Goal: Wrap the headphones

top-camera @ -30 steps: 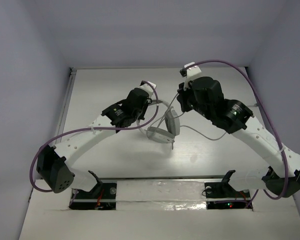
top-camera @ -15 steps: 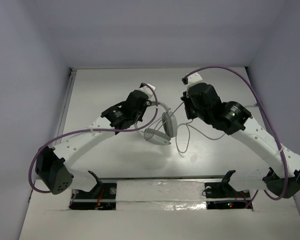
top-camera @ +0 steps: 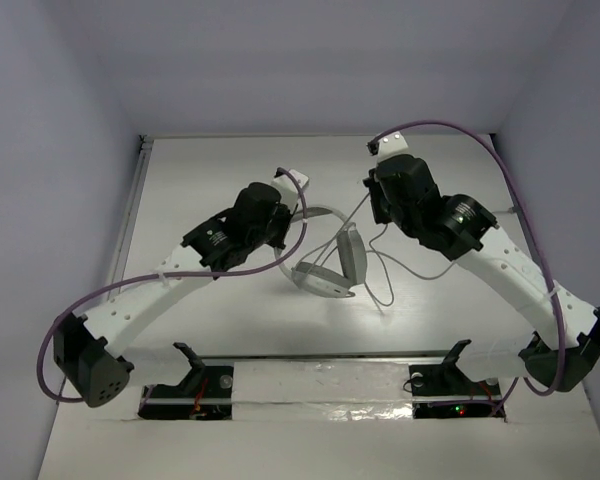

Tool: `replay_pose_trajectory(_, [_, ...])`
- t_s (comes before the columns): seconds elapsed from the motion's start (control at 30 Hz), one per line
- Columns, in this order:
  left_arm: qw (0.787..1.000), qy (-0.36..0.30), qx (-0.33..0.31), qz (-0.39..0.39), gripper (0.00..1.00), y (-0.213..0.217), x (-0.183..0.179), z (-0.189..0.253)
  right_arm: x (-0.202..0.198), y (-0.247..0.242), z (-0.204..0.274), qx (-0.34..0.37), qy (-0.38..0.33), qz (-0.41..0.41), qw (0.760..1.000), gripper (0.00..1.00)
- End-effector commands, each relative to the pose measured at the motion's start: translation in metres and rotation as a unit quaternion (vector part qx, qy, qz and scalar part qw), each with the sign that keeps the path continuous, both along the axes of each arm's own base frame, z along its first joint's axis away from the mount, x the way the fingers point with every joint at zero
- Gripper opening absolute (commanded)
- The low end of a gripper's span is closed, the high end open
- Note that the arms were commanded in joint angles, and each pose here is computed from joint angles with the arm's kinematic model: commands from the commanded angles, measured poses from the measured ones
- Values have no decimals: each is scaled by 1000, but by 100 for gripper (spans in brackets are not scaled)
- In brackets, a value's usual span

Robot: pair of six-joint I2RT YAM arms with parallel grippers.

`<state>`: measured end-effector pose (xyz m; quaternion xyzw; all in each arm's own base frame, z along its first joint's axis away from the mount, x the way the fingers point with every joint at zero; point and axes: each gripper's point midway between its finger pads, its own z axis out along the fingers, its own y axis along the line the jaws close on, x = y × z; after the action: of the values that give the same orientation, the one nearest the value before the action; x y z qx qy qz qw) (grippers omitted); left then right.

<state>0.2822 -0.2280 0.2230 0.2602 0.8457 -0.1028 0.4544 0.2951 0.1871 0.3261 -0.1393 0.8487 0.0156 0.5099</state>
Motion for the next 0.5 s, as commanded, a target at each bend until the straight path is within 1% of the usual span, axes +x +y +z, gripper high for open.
replay_pose_trajectory(0.0, [994, -30, -71, -72, 0, -19, -18, 41, 28, -11, 33, 44, -78, -45, 995, 0])
replay_pose_trajectory(0.1, [990, -31, -100, -92, 0, -23, -21, 55, 35, -25, 31, 58, -95, -74, 991, 0])
replay_pose_trajectory(0.17, [985, -34, -124, -117, 0, -30, -26, 67, 35, -26, 27, 68, -97, -70, 990, 0])
replay_pose_trajectory(0.23, [981, -36, -149, -119, 0, -34, -25, 77, 37, -24, 15, 73, -95, -76, 990, 0])
replay_pose_trajectory(0.33, [979, -44, -174, -93, 0, -25, -11, 90, 34, -23, 8, 100, -100, -78, 987, 1])
replay_pose_trajectory(0.4, [976, -46, -188, -98, 0, -25, -9, 96, 32, -22, 15, 131, -117, -78, 981, 2])
replay_pose_trajectory(0.47, [971, -43, -208, -112, 0, -25, -9, 104, 32, -27, 7, 138, -119, -88, 979, 5])
